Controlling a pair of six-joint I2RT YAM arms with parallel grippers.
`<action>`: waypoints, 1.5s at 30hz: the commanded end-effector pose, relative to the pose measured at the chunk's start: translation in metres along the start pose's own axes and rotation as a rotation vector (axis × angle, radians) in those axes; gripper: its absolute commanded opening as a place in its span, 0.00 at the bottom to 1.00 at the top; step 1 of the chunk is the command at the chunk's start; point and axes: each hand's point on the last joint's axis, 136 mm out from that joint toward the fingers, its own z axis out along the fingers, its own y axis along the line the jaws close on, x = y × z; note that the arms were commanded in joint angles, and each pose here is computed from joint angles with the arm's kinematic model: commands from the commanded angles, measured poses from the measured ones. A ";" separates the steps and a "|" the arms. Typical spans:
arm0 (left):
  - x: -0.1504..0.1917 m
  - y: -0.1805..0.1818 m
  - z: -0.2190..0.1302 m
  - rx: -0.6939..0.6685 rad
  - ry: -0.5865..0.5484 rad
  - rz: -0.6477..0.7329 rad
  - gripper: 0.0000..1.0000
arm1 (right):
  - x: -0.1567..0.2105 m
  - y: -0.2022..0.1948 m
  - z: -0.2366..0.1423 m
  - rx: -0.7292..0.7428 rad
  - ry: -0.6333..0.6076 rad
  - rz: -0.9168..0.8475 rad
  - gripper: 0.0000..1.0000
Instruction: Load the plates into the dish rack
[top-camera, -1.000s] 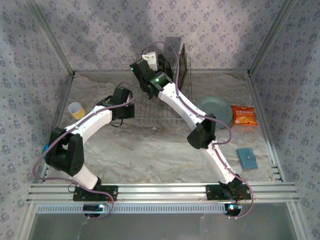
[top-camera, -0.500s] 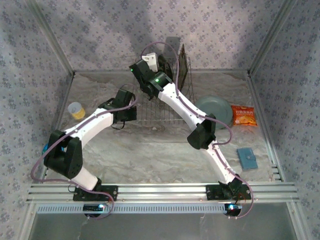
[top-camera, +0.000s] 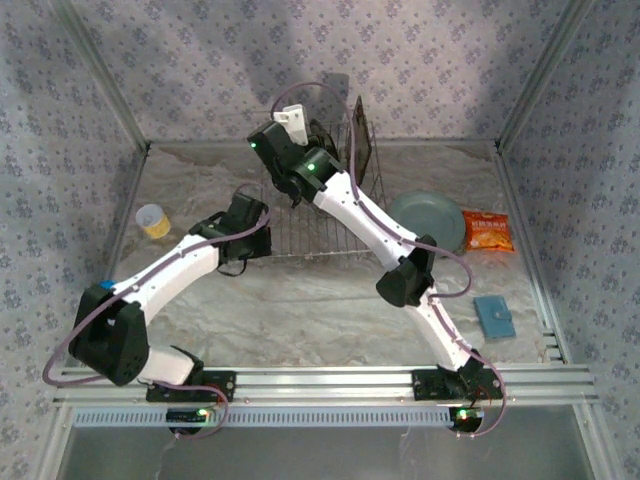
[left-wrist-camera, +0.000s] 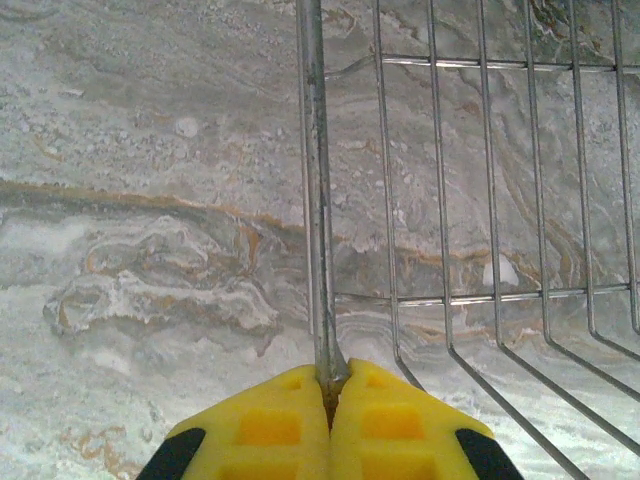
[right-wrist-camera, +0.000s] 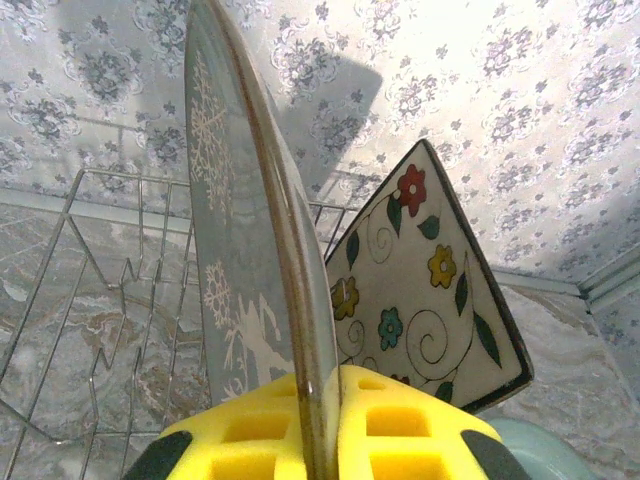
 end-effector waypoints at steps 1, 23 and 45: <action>-0.001 -0.005 -0.027 0.030 -0.051 -0.012 0.00 | -0.039 -0.039 -0.037 0.079 -0.100 0.097 0.00; -0.009 0.007 -0.050 -0.020 -0.142 -0.031 0.88 | -0.016 0.009 -0.020 0.091 -0.099 -0.006 0.00; -0.035 0.050 -0.106 -0.038 -0.222 -0.116 0.99 | 0.014 0.019 0.029 0.180 -0.068 0.013 0.00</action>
